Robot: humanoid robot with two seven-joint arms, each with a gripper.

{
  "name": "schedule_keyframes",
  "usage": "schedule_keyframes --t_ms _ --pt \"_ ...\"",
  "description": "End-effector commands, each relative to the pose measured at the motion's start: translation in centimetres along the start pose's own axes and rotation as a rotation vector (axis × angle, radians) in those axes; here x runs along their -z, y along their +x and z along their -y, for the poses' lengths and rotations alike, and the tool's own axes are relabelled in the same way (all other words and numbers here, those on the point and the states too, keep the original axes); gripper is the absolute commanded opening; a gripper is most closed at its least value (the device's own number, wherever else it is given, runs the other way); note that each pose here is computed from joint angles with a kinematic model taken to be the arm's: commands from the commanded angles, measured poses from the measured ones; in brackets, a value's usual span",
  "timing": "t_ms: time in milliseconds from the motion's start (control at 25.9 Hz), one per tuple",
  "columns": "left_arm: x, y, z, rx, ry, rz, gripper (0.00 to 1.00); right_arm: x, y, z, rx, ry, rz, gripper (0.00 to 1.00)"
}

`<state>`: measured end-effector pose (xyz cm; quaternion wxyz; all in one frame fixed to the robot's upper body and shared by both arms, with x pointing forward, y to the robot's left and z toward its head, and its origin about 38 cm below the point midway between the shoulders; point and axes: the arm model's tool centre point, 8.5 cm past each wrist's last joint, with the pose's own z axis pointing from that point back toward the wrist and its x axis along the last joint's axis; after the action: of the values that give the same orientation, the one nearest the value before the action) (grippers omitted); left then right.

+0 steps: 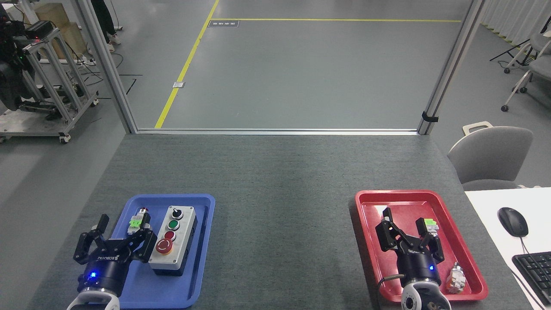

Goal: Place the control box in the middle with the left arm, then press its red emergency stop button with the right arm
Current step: 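Lower the left gripper onto the grey control box in the blue tray, then close the left gripper around the near end of the control box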

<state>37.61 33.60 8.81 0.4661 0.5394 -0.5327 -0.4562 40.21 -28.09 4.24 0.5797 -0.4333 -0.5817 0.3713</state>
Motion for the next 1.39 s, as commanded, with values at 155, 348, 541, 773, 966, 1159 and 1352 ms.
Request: schedule_keyframes --t_ms 155,348,541,773,966,1159,1352 --pt "0.0 -0.1 -0.1 -0.001 0.009 -0.004 0.99 -0.1 -0.1 -0.1 -0.002 0.003 -0.002 1.0" --pt "-0.4 -0.3 0.3 -0.004 -0.004 -0.008 0.99 -0.1 -0.2 0.0 -0.003 0.001 -0.001 1.0" --pt "-0.4 0.0 -0.3 -0.009 0.02 0.012 0.99 0.1 0.1 0.1 0.002 -0.002 0.001 1.0" --pt "-2.6 0.8 0.4 0.008 -0.002 0.046 0.99 0.3 0.4 0.2 0.008 -0.008 0.001 1.0" --pt "-3.5 3.4 2.8 0.008 -0.064 0.096 0.99 0.2 0.3 0.1 0.005 -0.006 0.003 1.0" --pt "-3.9 4.3 4.4 0.025 -0.108 0.117 0.99 0.2 0.3 0.1 0.005 -0.006 0.003 1.0" --pt "-4.5 5.3 5.8 0.032 -0.132 0.142 0.99 0.3 0.4 0.1 0.008 -0.007 0.002 1.0"
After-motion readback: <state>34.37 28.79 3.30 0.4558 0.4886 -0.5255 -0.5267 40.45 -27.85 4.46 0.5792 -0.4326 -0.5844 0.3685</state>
